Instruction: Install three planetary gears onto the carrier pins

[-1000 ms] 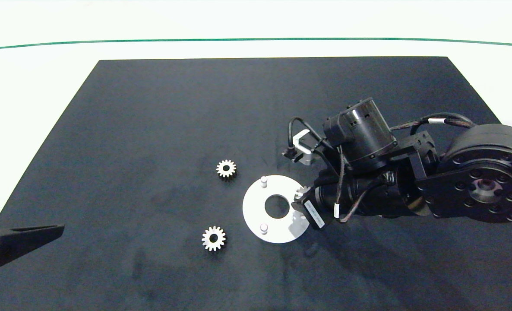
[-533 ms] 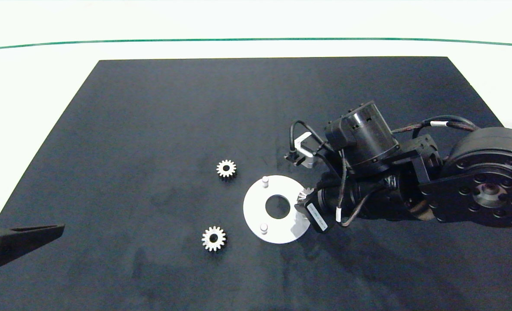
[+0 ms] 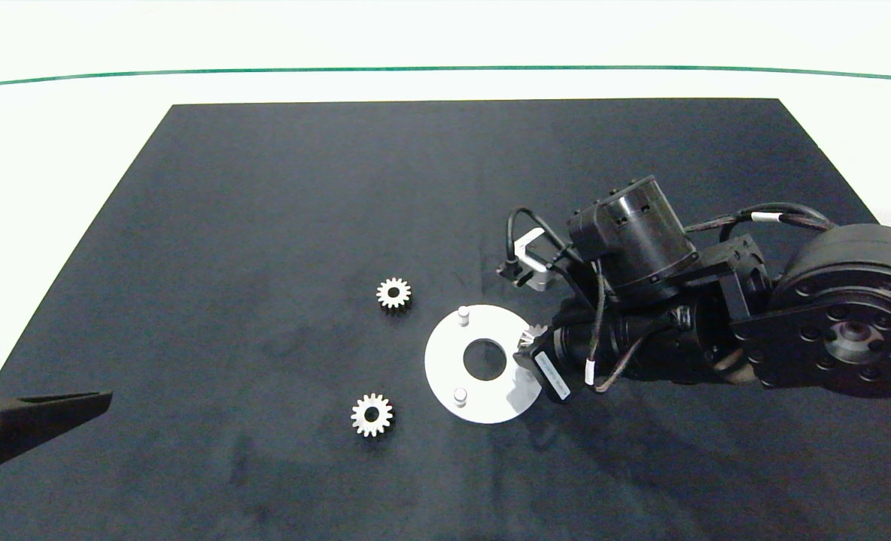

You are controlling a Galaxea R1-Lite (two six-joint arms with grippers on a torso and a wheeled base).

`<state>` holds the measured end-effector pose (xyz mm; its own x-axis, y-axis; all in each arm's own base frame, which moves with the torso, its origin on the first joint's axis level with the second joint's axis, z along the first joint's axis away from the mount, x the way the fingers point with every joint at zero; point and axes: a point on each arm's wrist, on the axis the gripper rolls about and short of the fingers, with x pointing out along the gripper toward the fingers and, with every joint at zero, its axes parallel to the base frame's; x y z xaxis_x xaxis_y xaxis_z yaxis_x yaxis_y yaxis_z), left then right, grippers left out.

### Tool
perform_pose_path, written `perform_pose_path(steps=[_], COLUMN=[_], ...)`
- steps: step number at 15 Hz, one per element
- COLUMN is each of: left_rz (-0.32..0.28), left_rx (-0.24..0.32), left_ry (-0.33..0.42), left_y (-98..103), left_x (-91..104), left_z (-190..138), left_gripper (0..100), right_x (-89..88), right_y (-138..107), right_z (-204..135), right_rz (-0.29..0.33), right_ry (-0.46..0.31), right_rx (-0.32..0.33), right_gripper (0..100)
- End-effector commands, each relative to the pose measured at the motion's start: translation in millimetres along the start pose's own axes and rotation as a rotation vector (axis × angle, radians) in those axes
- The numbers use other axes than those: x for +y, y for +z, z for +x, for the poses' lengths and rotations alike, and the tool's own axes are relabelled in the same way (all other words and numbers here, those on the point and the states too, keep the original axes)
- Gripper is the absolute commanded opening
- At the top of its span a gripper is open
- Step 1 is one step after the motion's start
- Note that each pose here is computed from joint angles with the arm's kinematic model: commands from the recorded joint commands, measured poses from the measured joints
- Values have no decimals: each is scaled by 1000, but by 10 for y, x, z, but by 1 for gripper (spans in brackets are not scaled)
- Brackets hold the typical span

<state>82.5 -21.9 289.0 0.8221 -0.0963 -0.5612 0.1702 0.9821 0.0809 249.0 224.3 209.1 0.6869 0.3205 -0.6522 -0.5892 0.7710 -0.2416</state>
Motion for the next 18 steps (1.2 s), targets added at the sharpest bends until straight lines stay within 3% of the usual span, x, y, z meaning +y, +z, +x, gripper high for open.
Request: perform_pose_path(steps=[1, 17, 18], left_rz=[0, 0, 0], left_rx=[4, 5, 5], left_ry=[1, 1, 3], left_y=[-4, -3, -3], left_x=[0, 0, 0], left_z=[-1, 4, 4], left_gripper=[100, 100, 100], right_x=[9, 39, 39], right_y=[-4, -38, -37], right_z=[18, 32, 34], right_rz=[-1, -4, -2], right_ry=[0, -14, -15], right_rx=[2, -11, -14], right_gripper=[0, 0, 100])
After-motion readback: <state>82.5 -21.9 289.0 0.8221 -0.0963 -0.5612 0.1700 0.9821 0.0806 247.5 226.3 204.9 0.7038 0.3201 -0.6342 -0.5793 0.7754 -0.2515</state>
